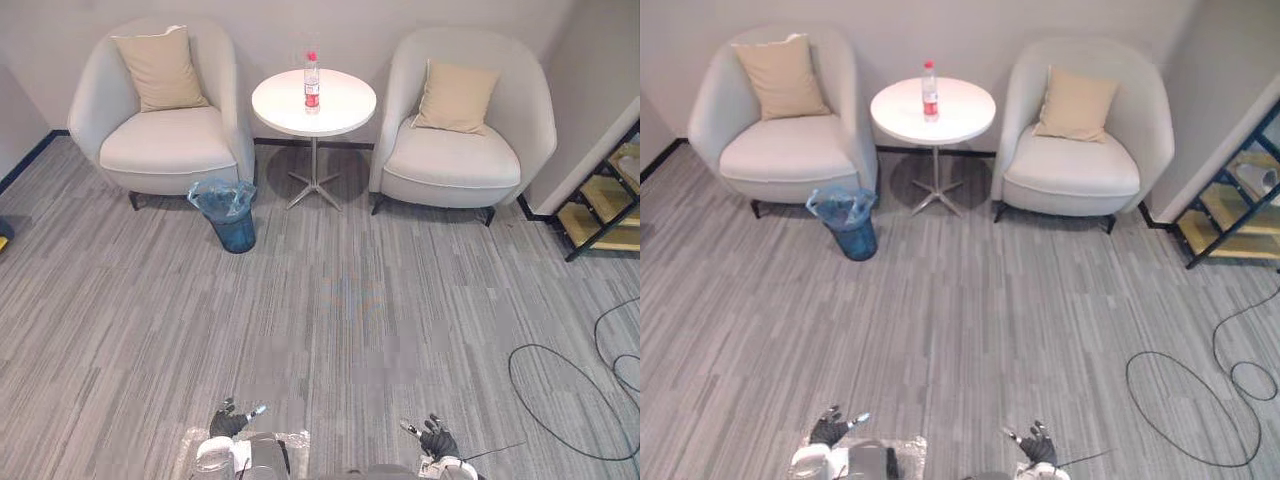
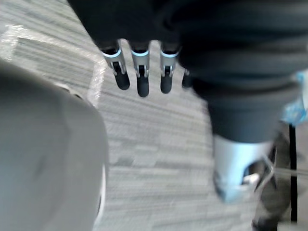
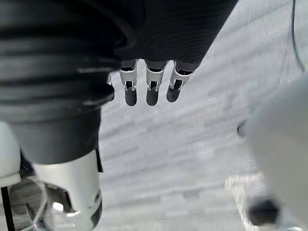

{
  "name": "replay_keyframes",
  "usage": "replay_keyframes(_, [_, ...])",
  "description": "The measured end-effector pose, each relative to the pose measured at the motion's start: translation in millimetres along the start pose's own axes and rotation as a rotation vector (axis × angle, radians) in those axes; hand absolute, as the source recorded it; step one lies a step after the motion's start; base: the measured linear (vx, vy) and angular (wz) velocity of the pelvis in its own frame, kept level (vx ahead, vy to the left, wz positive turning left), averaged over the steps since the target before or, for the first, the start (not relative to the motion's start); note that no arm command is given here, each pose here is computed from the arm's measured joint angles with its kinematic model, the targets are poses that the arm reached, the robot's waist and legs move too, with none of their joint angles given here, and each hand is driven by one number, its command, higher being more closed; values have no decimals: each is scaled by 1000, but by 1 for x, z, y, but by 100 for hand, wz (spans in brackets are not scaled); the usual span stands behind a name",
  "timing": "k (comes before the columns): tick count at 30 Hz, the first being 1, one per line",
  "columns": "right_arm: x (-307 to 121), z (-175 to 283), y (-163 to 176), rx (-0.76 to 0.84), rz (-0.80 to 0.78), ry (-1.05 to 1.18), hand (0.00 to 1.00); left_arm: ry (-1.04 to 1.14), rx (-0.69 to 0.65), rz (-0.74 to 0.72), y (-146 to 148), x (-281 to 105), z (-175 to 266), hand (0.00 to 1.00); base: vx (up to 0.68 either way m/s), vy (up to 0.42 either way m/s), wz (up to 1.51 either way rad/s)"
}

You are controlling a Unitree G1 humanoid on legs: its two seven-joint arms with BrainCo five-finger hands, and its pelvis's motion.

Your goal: Gather rubbish on tea table into small bin, then transfer packed bag to large trash can.

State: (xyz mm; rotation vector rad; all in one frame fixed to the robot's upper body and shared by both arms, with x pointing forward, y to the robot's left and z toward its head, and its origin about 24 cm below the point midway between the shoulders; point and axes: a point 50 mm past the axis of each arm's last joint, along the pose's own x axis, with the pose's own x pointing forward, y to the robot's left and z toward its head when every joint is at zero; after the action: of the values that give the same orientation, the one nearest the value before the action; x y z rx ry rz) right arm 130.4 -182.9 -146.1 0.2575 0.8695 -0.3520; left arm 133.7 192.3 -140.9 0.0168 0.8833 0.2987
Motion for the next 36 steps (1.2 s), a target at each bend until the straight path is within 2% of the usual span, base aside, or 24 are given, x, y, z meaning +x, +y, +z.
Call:
replay_keyframes(2, [1, 0, -4, -27, -6, 9, 0, 18, -6, -22, -9, -1, -4, 0, 390, 374, -59])
replay_keyframes(8, [2, -2, 17, -42, 56, 20, 0, 29, 39, -11, 0, 3, -2, 0, 509, 241, -32])
replay_keyframes(14, [4, 14, 16, -67, 68, -44, 0, 49, 113, -64, -11, 3, -4, 0, 430, 13, 5])
replay_keyframes(19, [5, 21, 12, -74, 64, -77, 0, 49, 93, -86, -21, 2, -3, 0, 456, -159, 46])
replay_keyframes(21, [8, 31, 1, -87, 33, -92, 0, 50, 74, -107, -31, 3, 0, 0, 585, -241, 31])
replay_keyframes(26, [6, 23, -12, -74, -6, -62, 0, 54, -29, -113, -45, 1, 2, 0, 413, -190, 12])
replay_keyframes(28, [4, 18, -14, -77, -8, -50, 0, 25, -54, -100, -42, 2, 10, 0, 397, -125, 3])
replay_keyframes(36, [3, 11, -2, -69, 19, -34, 0, -64, -19, -139, -50, 1, 25, 0, 402, 8, -23])
